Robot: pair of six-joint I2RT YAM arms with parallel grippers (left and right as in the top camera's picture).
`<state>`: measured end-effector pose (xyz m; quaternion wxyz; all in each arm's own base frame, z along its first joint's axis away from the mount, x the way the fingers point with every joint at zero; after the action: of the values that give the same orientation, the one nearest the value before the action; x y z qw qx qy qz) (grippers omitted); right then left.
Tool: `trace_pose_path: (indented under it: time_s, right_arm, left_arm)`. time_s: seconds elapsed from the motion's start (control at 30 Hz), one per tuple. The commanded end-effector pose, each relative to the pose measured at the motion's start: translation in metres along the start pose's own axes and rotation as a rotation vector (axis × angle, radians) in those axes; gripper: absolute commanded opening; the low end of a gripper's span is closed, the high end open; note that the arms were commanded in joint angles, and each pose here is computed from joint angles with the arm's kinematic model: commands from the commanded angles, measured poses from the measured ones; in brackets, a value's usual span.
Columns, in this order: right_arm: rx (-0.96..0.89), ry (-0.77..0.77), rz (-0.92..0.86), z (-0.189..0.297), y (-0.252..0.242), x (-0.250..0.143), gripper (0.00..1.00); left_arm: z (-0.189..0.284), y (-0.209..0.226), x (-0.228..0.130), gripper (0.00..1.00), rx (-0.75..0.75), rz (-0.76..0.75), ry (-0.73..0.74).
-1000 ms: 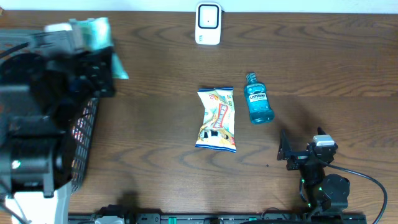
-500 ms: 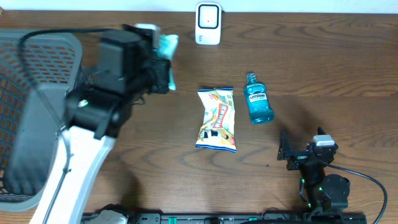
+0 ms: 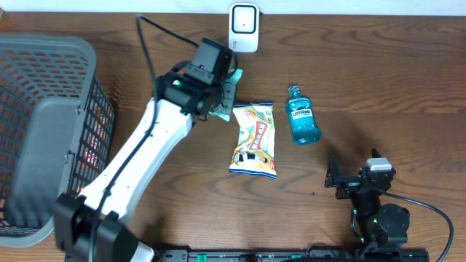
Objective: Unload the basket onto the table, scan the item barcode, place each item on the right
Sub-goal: 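Carry the wet-wipes pack toward the scanner with the left gripper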
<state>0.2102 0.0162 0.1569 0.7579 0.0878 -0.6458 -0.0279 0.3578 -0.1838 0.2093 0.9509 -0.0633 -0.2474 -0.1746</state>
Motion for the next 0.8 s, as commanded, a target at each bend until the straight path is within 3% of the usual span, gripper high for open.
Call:
trace_pose_path:
  time_s: [0.0, 0.33, 0.77]
  right_arm:
    - [0.007, -0.001, 0.015, 0.000, 0.002, 0.000, 0.99]
    - [0.007, -0.001, 0.015, 0.000, 0.002, 0.000, 0.99]
    - [0.007, -0.001, 0.015, 0.000, 0.002, 0.000, 0.99]
  left_arm:
    - [-0.018, 0.002, -0.005, 0.11, 0.024, 0.005, 0.047]
    - [-0.051, 0.003, -0.026, 0.11, 0.039, 0.003, 0.177]
    - [-0.051, -0.012, -0.030, 0.11, 0.021, -0.030, 0.189]
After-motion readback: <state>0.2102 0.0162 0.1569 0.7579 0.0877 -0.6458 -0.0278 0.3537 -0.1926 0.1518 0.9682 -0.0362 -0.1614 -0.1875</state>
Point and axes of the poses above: each gripper's point midway between its finger pads, its own z axis back along the fingers, its own y axis along the line the jaws close on, x = y × z, the point moved 3 cm from there along z, back along the fingers, and after that the axes turned 7 degrees about -z, right-handed, at the moved point
